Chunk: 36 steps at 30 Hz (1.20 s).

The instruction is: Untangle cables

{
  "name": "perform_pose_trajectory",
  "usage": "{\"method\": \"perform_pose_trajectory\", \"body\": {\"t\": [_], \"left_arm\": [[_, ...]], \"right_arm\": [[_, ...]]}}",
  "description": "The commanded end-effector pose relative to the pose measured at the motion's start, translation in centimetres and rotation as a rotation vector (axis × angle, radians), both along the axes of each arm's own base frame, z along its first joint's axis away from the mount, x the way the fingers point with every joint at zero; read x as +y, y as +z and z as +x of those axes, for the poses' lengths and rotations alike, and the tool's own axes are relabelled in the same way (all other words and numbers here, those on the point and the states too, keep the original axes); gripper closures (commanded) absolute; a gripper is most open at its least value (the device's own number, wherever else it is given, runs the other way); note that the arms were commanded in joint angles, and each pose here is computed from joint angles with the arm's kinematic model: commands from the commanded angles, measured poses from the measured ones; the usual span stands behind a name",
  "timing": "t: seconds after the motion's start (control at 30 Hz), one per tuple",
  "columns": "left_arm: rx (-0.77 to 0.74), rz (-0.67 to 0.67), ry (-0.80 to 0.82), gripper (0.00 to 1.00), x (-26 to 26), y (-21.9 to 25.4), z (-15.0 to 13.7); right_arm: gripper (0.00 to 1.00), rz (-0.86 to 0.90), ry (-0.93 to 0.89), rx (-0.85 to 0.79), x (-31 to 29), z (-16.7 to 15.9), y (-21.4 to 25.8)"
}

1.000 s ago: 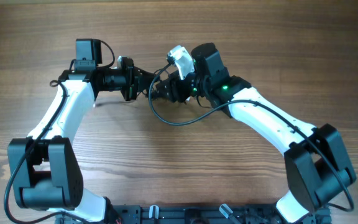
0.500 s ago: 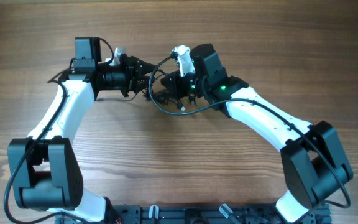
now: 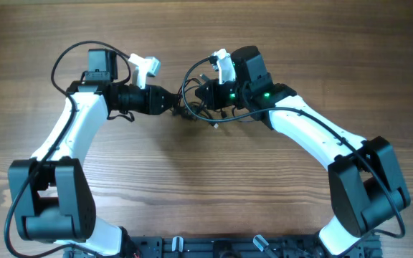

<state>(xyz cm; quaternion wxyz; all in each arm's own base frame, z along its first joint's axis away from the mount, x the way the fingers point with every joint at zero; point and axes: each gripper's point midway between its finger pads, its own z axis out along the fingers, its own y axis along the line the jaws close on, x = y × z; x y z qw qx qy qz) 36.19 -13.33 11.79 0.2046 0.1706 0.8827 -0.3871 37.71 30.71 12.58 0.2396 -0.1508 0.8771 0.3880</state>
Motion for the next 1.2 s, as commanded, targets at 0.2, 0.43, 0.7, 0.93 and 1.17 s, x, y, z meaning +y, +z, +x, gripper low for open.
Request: {"method": "perform_pose_trajectory", "body": {"t": [0.2,0.43,0.7,0.93,1.17], "left_arm": [[-0.134,0.193,-0.214,0.54,-2.8,-1.6,-1.9],[-0.143,0.200,-0.262,0.54,-3.2,-1.8,-2.6],[-0.149,0.152,-0.301,0.53,-4.6,-1.3,-3.2],[-0.171,0.171,-0.321,0.83,-4.7,-1.4,-3.2],[-0.151,0.268,-0.126,0.89,-3.2,-2.0,-0.1]], "right_arm": [[0.96,0.027,0.105,0.055,-0.8,-1.2,-0.6],[0.96,0.039,0.069,0.080,-2.7,-0.2,-0.6],[0.96,0.038,0.068,0.083,-2.7,-0.3,-0.6],[0.96,0.039,0.066,0.085,-2.7,-0.2,-0.6],[0.96,0.038,0.066,0.085,-2.7,-0.2,-0.6]]}}
